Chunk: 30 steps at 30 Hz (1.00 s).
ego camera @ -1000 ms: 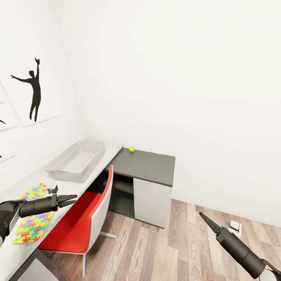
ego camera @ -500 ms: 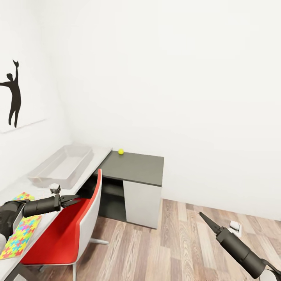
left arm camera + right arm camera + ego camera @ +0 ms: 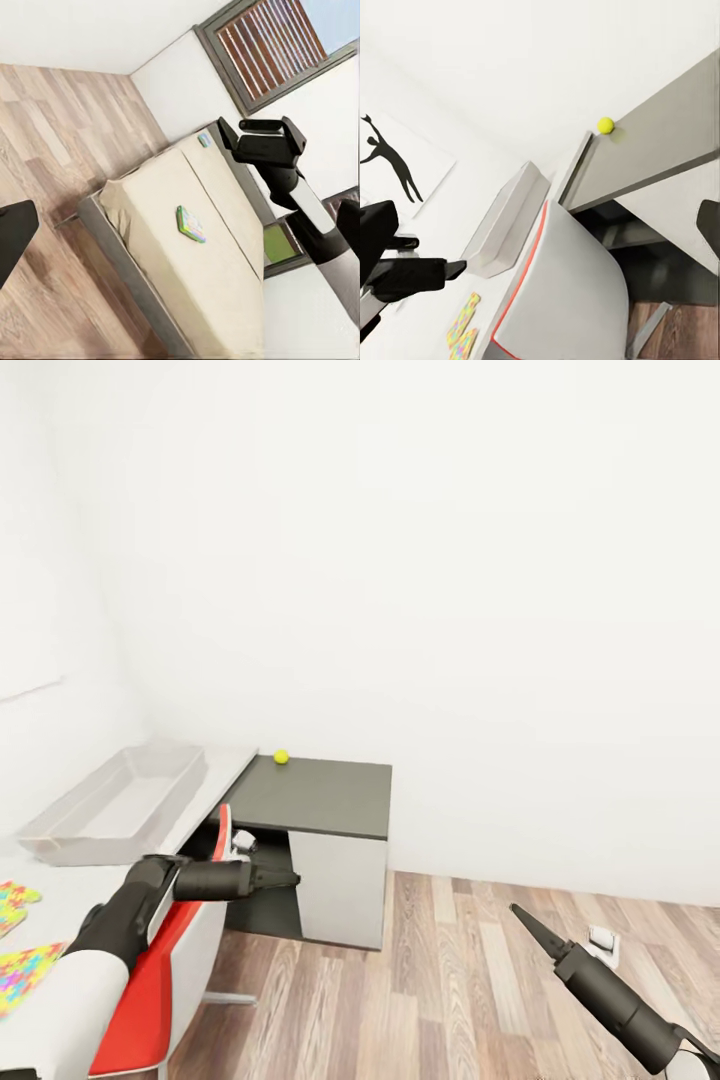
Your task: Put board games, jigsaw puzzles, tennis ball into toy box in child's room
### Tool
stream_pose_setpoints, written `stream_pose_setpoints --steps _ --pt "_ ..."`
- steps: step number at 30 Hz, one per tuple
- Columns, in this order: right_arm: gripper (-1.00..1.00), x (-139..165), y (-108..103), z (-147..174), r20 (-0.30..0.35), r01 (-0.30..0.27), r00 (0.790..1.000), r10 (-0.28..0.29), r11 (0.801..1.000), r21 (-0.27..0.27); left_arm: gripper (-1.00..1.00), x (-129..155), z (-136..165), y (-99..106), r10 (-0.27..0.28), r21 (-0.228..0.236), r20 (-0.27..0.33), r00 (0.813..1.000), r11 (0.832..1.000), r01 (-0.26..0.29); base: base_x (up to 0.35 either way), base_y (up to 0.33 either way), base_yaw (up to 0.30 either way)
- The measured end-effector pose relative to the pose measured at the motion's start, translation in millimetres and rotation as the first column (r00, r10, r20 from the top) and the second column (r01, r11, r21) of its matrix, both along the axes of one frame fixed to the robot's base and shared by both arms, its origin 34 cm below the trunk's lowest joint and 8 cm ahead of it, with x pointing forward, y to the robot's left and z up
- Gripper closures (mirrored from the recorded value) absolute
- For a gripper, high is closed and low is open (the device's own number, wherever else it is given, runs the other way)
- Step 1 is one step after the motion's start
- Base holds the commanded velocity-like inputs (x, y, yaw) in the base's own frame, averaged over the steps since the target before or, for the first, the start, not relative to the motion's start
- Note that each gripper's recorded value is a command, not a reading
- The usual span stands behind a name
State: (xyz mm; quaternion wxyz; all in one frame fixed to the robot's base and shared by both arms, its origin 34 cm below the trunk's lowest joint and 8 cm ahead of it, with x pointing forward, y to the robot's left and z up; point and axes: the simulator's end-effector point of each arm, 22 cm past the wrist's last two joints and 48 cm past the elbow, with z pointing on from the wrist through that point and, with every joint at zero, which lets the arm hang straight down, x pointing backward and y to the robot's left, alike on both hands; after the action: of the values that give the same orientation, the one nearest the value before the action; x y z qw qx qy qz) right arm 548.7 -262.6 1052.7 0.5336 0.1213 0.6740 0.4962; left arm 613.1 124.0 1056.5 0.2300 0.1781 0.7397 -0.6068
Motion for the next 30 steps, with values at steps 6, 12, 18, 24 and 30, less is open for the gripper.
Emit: stream_pose_setpoints --steps 6,12,18,24,30 --pt "-1.00 -0.5 -0.1 3.4 0.008 0.000 1.000 0.000 1.000 0.000 -1.00 -12.8 -8.2 -18.2 -0.056 0.037 -0.006 0.998 0.998 0.056 0.000 0.000 -0.207" --pt "-1.00 -1.0 -0.1 6.6 0.015 0.000 1.000 0.000 1.000 0.001 -1.00 -1.2 -44.8 -14.8 0.016 0.199 -0.005 1.000 0.980 -0.014 0.000 0.000 -0.207" --pt "-1.00 -1.5 -0.1 9.7 0.023 0.000 1.000 0.000 1.000 0.001 -1.00 6.3 -55.9 -10.5 0.053 0.265 0.010 0.999 0.963 -0.054 0.000 0.000 -0.207" --pt "-1.00 -2.1 -0.4 12.8 0.029 -0.001 1.000 0.001 1.000 0.001 -1.00 9.0 -51.7 -9.7 0.050 0.268 0.056 0.997 0.961 -0.063 0.000 0.000 -0.207" --pt "-1.00 -2.8 -0.9 16.0 0.036 0.000 0.999 0.000 1.000 0.002 -1.00 9.7 -47.9 -9.9 0.045 0.269 0.082 0.996 0.961 -0.066 0.000 0.000 -0.207"
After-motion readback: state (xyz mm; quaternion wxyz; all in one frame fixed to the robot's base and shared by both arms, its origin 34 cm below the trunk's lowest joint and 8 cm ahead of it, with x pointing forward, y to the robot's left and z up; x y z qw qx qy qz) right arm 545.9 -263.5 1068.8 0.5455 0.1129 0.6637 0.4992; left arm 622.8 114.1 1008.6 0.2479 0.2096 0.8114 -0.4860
